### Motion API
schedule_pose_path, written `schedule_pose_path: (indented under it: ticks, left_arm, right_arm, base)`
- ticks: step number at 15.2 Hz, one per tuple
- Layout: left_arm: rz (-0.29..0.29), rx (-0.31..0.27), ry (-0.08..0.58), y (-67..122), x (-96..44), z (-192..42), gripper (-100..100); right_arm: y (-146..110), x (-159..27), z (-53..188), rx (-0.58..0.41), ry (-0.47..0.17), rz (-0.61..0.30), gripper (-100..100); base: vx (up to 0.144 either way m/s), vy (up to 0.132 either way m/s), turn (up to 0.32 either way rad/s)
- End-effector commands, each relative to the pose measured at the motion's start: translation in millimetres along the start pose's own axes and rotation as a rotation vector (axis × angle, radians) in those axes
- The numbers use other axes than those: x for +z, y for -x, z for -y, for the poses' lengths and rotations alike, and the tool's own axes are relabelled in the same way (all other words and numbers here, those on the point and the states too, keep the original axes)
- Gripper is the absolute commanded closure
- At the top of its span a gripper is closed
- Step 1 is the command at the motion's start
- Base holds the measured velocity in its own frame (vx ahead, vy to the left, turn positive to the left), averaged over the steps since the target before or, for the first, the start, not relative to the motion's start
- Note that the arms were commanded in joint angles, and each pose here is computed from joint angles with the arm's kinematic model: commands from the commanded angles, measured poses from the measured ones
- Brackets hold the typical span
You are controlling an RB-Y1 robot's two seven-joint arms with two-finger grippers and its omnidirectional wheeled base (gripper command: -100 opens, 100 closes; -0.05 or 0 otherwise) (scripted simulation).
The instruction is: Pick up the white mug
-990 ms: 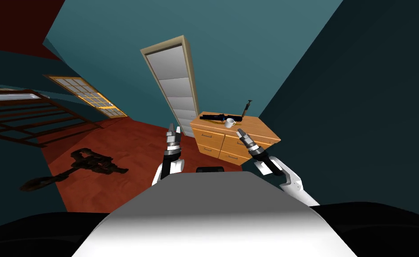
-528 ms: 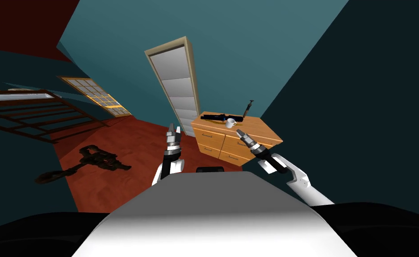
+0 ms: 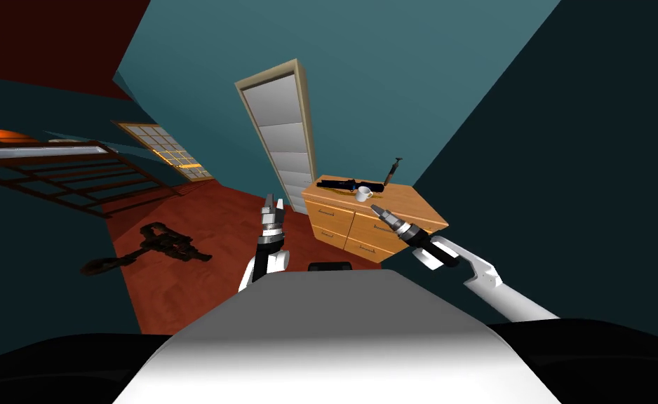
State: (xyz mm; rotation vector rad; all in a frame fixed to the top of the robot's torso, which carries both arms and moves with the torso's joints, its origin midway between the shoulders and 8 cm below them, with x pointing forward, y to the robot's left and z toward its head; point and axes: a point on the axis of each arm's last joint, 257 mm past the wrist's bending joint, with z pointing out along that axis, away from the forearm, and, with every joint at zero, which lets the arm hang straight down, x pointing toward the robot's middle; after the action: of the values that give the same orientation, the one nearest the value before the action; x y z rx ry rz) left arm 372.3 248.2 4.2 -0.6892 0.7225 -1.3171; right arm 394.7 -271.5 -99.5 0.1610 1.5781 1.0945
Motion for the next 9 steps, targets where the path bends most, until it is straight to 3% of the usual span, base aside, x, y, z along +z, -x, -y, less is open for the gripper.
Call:
schedule_pose_path:
  ticks: [1,9]
  left_arm:
    - [0.000,0.000,0.000,0.0,0.0,0.0,0]
    - [0.000,0.000,0.000,0.0,0.0,0.0,0]
  right_arm:
    - [1.3,-0.6,4.8,-0.021,-0.016,-0.034,-100]
    - [5.7,-3.4,18.4,-0.102,-0.065,-0.150,-100]
  base:
    - [-0.006,-0.028,0.126]
    - [-0.006,-0.019,0.063]
